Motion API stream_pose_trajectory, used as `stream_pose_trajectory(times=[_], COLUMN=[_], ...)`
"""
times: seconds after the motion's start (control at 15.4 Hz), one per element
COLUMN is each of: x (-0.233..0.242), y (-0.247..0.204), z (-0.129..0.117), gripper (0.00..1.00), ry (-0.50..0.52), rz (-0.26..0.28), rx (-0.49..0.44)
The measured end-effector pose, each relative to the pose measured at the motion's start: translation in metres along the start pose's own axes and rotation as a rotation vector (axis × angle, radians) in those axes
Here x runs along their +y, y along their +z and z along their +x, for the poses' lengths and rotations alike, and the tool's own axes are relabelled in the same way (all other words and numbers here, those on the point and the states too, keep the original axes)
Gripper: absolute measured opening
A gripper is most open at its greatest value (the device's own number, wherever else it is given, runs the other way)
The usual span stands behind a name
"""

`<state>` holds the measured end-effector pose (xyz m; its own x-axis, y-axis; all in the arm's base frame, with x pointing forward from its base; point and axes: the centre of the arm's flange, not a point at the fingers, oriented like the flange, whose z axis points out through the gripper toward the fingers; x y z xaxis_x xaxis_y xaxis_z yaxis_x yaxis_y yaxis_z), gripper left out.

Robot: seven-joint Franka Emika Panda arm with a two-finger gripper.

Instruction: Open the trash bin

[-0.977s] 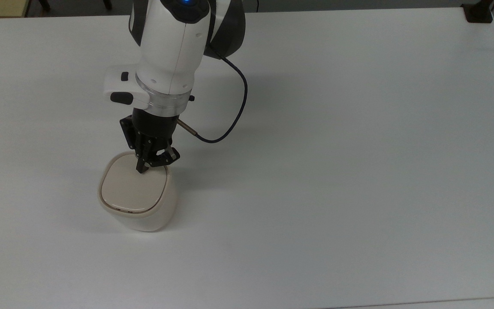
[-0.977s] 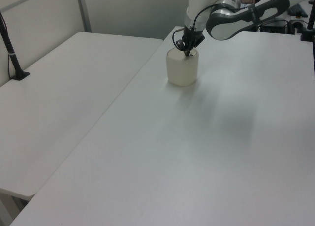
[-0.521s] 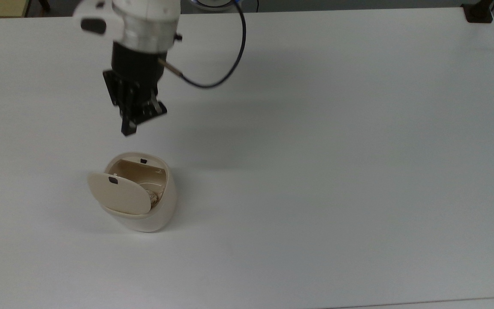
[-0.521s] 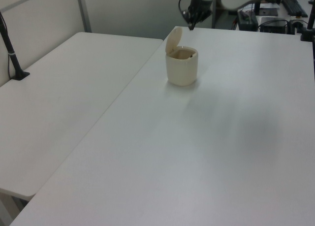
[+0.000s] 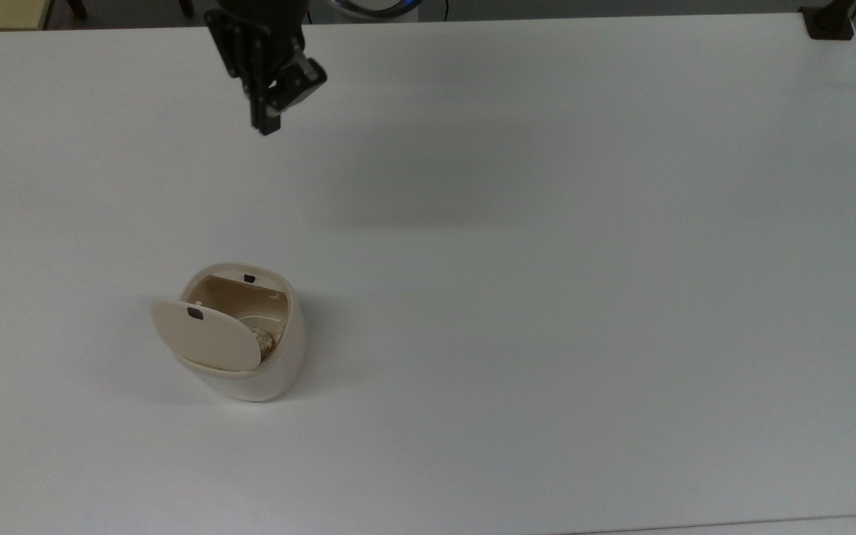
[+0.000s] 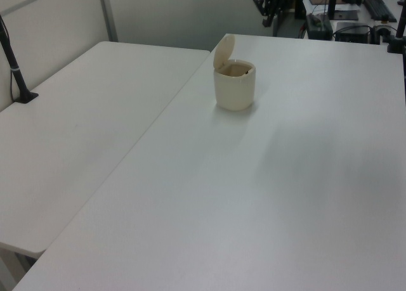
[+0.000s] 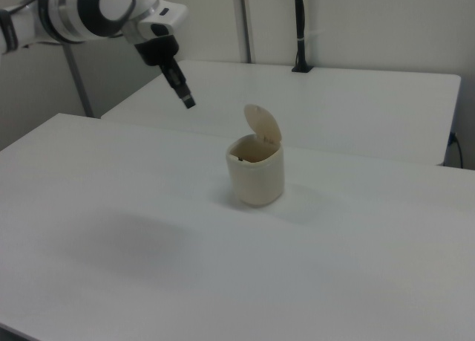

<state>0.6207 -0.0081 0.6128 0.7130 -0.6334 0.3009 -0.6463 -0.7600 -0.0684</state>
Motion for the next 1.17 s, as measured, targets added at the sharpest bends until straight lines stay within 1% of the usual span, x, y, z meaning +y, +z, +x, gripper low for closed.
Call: stream_pose_trajectory(times=[0.07, 0.13, 0.26, 0.39, 0.46, 0.52, 0.59, 0.65, 0.78, 0.85, 0.98, 1.17], x=[0.002, 0.004, 0.010, 0.016, 0.017, 0.018, 0.019, 0.019, 0.017, 0.017, 0.021, 0.026], y=[-0.005, -0.011, -0.023, -0.030, -0.032, -0.032, -0.032, -0.031, -0.028, -0.027, -0.024, -0.021], z=[-0.005, -0.011, -0.020, -0.029, -0.033, -0.037, -0.043, -0.047, -0.055, -0.057, -0.055, -0.051], gripper=[0.10, 0.15, 0.34, 0.55, 0.62, 0.73, 0.89, 0.99, 1.00, 1.00, 1.00, 1.00], ry=[-0.012, -0.025, -0.051, -0.073, -0.089, -0.110, -0.164, -0.227, -0.388, -0.447, -0.528, -0.611], rz=[0.007, 0.017, 0.021, 0.020, 0.022, 0.022, 0.024, 0.027, 0.037, 0.040, 0.044, 0.048], rx=[-0.036, -0.072, -0.126, -0.148, -0.152, -0.156, -0.162, -0.166, -0.175, -0.178, -0.181, -0.183])
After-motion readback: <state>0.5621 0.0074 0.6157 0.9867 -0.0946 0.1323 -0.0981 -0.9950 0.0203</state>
